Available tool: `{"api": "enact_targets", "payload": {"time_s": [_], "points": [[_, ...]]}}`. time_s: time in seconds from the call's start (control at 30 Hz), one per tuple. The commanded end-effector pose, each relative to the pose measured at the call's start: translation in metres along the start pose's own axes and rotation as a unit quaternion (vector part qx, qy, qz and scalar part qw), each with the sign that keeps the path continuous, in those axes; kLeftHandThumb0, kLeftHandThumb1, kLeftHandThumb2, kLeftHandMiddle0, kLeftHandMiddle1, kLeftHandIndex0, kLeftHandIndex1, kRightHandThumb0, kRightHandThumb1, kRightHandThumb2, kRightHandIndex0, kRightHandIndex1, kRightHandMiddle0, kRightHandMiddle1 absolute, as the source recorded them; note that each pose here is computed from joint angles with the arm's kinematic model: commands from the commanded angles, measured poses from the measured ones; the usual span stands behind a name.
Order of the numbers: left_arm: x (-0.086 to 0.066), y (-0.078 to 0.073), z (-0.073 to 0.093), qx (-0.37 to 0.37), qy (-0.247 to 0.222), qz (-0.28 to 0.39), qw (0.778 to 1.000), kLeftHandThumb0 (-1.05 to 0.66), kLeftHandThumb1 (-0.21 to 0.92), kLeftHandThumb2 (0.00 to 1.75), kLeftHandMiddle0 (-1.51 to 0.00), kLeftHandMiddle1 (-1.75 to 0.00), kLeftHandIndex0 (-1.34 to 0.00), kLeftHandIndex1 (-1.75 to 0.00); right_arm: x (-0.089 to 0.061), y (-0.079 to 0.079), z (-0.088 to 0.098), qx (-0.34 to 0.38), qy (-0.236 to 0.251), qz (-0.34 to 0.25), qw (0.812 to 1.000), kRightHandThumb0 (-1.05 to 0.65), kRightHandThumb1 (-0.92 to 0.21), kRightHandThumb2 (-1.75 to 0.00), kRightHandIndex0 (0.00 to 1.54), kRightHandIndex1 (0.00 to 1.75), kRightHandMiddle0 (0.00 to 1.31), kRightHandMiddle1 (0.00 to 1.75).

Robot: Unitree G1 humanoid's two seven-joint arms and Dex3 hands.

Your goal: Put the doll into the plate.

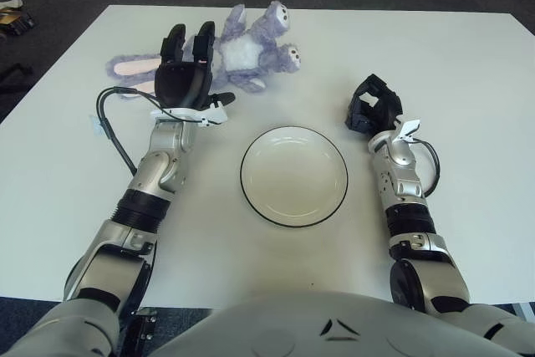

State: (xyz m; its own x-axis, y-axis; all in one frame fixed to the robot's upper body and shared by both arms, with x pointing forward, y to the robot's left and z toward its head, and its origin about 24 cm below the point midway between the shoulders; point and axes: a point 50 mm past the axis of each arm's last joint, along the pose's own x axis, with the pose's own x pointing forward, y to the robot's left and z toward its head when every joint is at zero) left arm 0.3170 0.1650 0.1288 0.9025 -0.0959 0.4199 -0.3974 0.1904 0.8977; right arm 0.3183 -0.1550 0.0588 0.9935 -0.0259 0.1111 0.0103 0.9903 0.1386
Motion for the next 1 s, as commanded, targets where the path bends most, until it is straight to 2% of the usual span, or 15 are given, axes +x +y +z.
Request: {"api": "enact_targets", "payload": {"time_s": [0.0, 0.2, 0.47, 0.8, 0.97], "points": [[0.006, 0.005, 0.003, 0.003, -0.011, 0.003, 1.0, -0.85, 0.73, 0.55, -0.1, -0.22, 0.0, -0.17, -0.011, -0.002, -0.023, 0.012, 0.054, -0.003, 0.998, -0.5, -0.27, -1.38, 1.16, 1.75, 0.65, 1.75], [0.011, 0.007, 0.007, -0.007, -0.035, -0.002, 0.999, -0.86, 0.72, 0.55, -0.11, -0.23, 0.0, -0.09, -0.011, -0.001, -0.024, 0.011, 0.061, -0.002, 0.998, -0.5, -0.27, -1.37, 1.14, 1.75, 0.65, 1.75], [0.027, 0.006, 0.012, -0.003, -0.06, -0.003, 0.998, -0.86, 0.72, 0.54, -0.14, -0.27, 0.0, -0.06, -0.012, -0.001, -0.026, 0.004, 0.073, -0.004, 0.997, -0.5, -0.27, -1.37, 1.13, 1.75, 0.65, 1.75], [0.042, 0.002, 0.017, 0.02, -0.086, -0.023, 0.996, -0.83, 0.66, 0.59, -0.06, -0.34, 0.0, -0.12, -0.011, -0.002, -0.028, 0.004, 0.082, -0.001, 0.997, -0.49, -0.28, -1.36, 1.12, 1.75, 0.64, 1.75], [0.047, -0.001, 0.019, 0.028, -0.094, -0.037, 0.994, -0.82, 0.66, 0.6, -0.04, -0.34, 0.0, -0.08, -0.01, -0.002, -0.029, 0.003, 0.084, 0.002, 0.996, -0.49, -0.28, -1.36, 1.12, 1.75, 0.64, 1.75]]}}
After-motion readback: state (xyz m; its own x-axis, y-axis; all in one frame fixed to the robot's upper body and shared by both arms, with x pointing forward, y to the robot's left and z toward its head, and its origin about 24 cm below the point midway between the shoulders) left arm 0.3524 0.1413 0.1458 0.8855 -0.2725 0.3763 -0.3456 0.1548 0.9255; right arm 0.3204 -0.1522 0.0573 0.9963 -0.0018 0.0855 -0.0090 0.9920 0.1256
